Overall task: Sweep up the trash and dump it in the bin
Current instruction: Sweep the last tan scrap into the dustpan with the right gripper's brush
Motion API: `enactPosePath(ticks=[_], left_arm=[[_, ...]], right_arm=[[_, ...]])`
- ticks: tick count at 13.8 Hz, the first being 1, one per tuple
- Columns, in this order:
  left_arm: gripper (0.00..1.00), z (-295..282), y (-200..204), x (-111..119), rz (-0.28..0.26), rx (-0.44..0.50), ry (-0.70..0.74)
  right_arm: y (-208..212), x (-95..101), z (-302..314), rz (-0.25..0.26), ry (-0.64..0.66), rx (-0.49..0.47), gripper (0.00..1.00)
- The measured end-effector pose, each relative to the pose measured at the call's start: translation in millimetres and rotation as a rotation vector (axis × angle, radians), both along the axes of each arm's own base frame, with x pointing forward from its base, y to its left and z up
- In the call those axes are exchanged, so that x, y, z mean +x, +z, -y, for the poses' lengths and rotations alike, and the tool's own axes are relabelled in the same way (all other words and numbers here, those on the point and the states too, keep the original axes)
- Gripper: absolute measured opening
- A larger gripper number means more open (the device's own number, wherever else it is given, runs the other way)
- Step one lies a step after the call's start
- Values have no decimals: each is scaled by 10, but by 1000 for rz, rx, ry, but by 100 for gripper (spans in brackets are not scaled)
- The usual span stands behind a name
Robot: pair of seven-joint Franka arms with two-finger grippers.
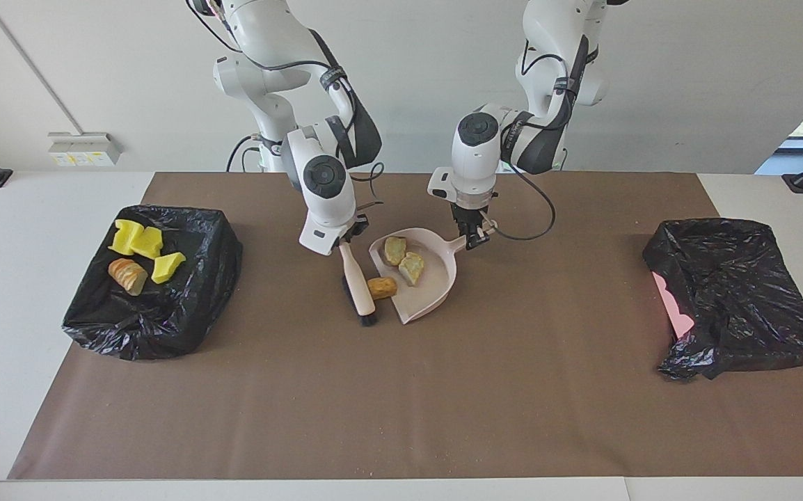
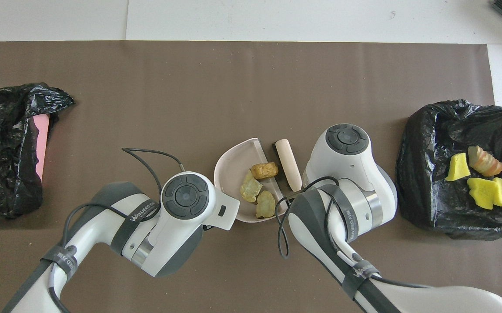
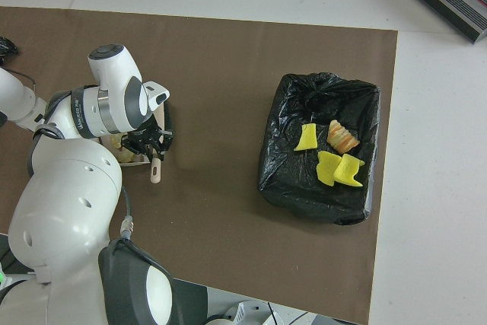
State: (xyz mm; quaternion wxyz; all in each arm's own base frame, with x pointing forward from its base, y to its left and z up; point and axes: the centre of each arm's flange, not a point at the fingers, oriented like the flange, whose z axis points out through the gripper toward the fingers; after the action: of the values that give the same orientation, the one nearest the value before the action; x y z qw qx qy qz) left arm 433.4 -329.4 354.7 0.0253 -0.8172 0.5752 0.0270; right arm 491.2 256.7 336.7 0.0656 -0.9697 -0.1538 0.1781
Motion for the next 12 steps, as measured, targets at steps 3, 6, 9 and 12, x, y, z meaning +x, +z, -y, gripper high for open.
enactPosePath(ticks=[3,6,9,12], left_arm=[[31,-8,1,6,0,0,2],[31,-103,1,76,0,0,14],[31,-275,13,207,-1,-4,-10],[31,-556,155,448,20,-17,-41]], right_arm=[[47,-135,-272,-27,-8,62,26],[120,-117,-231,4,-48,-1,26],[495,-156,-167,49,-197,-91,26],[916,-364,-144,54,-286,-148,26]])
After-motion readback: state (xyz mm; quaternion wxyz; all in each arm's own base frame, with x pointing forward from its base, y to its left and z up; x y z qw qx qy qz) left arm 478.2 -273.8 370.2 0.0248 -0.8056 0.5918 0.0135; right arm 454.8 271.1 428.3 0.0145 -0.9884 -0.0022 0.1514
